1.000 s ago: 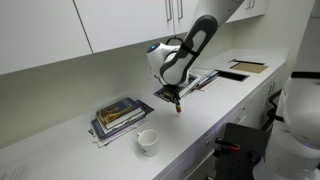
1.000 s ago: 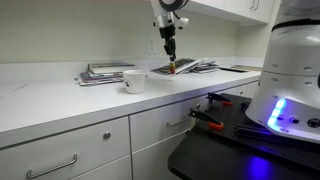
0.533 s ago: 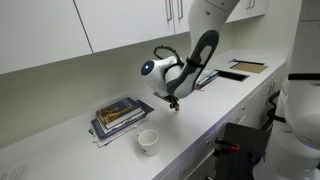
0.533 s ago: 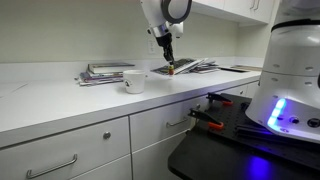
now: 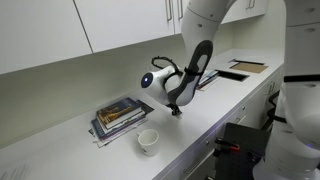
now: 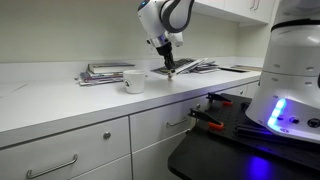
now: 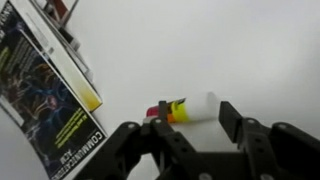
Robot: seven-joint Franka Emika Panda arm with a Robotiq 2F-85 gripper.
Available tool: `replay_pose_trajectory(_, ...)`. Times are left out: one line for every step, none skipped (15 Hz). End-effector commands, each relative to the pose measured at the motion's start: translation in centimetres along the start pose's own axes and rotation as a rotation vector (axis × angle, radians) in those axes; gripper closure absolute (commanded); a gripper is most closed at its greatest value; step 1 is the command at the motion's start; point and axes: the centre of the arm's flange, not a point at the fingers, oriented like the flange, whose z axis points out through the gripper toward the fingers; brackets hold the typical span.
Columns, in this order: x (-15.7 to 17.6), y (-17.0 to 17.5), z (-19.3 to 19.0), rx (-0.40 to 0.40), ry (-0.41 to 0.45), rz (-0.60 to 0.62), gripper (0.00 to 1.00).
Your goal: Pick the object from the cup and put it on the counter
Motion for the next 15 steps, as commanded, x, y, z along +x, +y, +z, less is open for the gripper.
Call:
replay_pose_trajectory(-0.1, 0.8, -0.7, 0.082, 0.03, -0.003, 0.1)
replay_pose_trajectory(-0.2, 1.1, -1.1, 0.104, 0.045, 0.01, 0.01)
replay_pose_trajectory(-0.4, 1.5, -1.5, 0.127, 0.061, 0.024, 0.0)
replay_pose_trajectory(-0.6, 2.1, -2.1, 0.168, 0.075, 0.038, 0.0)
replay_pose_trajectory(-0.8, 2.6, -2.6, 0.214, 0.086, 0.055, 0.0)
replay_pose_trajectory(-1.2, 3.3, -3.2, 0.27, 0.089, 0.083, 0.0)
replay_pose_trajectory(-1.6, 3.8, -3.7, 0.326, 0.092, 0.112, 0.0)
replay_pose_trajectory(-2.0, 4.4, -4.1, 0.373, 0.097, 0.15, 0.0)
replay_pose_trajectory(-2.4, 4.9, -4.6, 0.423, 0.1, 0.192, 0.0)
replay_pose_trajectory(-2.9, 5.4, -5.0, 0.454, 0.106, 0.226, 0.0)
replay_pose_trajectory(-3.3, 5.8, -5.4, 0.47, 0.111, 0.273, 0.0)
replay_pose_trajectory(-3.7, 6.2, -5.8, 0.462, 0.127, 0.293, 0.0)
replay_pose_trajectory(-4.2, 6.7, -6.4, 0.443, 0.162, 0.315, 0.0)
replay_pose_trajectory(-4.6, 7.1, -6.9, 0.436, 0.195, 0.322, 0.0)
replay_pose_trajectory(-4.9, 7.4, -7.5, 0.427, 0.226, 0.325, 0.0)
